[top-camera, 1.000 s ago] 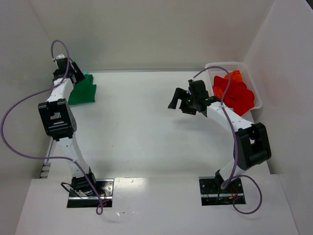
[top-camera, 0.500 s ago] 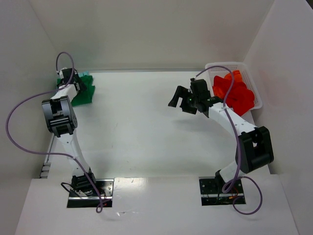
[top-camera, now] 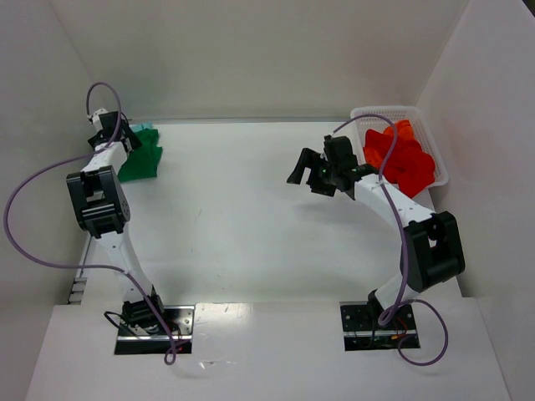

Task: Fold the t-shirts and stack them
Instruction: Put the neatly folded tshirt into the corner of the board with the left arm

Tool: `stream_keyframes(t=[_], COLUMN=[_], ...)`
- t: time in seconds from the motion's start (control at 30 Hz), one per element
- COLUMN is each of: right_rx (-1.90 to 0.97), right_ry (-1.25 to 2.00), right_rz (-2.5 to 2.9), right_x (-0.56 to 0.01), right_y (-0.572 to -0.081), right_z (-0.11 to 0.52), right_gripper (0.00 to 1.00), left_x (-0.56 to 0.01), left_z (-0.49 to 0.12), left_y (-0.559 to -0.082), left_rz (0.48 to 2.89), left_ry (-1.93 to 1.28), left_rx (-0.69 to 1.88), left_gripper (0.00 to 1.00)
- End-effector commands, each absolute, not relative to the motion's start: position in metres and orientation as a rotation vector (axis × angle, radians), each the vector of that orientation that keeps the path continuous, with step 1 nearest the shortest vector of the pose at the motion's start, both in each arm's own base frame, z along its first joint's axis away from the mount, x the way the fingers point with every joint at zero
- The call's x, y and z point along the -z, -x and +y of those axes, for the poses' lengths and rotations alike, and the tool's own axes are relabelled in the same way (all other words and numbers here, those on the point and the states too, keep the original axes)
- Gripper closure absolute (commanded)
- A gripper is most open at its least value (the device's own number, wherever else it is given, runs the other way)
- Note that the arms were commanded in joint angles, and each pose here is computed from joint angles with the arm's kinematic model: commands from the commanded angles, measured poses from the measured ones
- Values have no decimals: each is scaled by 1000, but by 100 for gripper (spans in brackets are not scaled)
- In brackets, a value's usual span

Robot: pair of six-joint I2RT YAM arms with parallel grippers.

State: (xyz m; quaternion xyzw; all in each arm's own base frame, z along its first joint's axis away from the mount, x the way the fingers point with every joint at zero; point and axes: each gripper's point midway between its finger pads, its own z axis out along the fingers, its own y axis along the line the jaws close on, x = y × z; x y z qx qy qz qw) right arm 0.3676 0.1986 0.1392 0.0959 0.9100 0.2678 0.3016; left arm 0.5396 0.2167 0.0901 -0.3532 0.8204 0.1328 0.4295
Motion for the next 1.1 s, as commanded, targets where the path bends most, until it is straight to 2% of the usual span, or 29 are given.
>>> stream_keyframes(t=[0.0,0.23,0.4,0.7,1.07], right_rx=[-727,-748,-750,-745,-735], right_ry=[-249,-251,-264,-278,-295], right_rz=[2370,2361,2367,2358,2365], right_x=[-154,-155,-153,-151,-144], right_y=[-377,-378,-373,-371,-369], right_z=[203,206,204,202,200], right_gripper=[0,0,0,0,0], left_x=[-138,-79,-38,-23,-25], left_z=[228,240,225,191,146], left_y=[-544,-547,-549,-575,-603], left_rz=[1907,2038,2135,2218,2278], left_ry=[883,905,884,748,621], left_rx=[-338,-317,-227,5,94], left_gripper=[10,13,18,21,14])
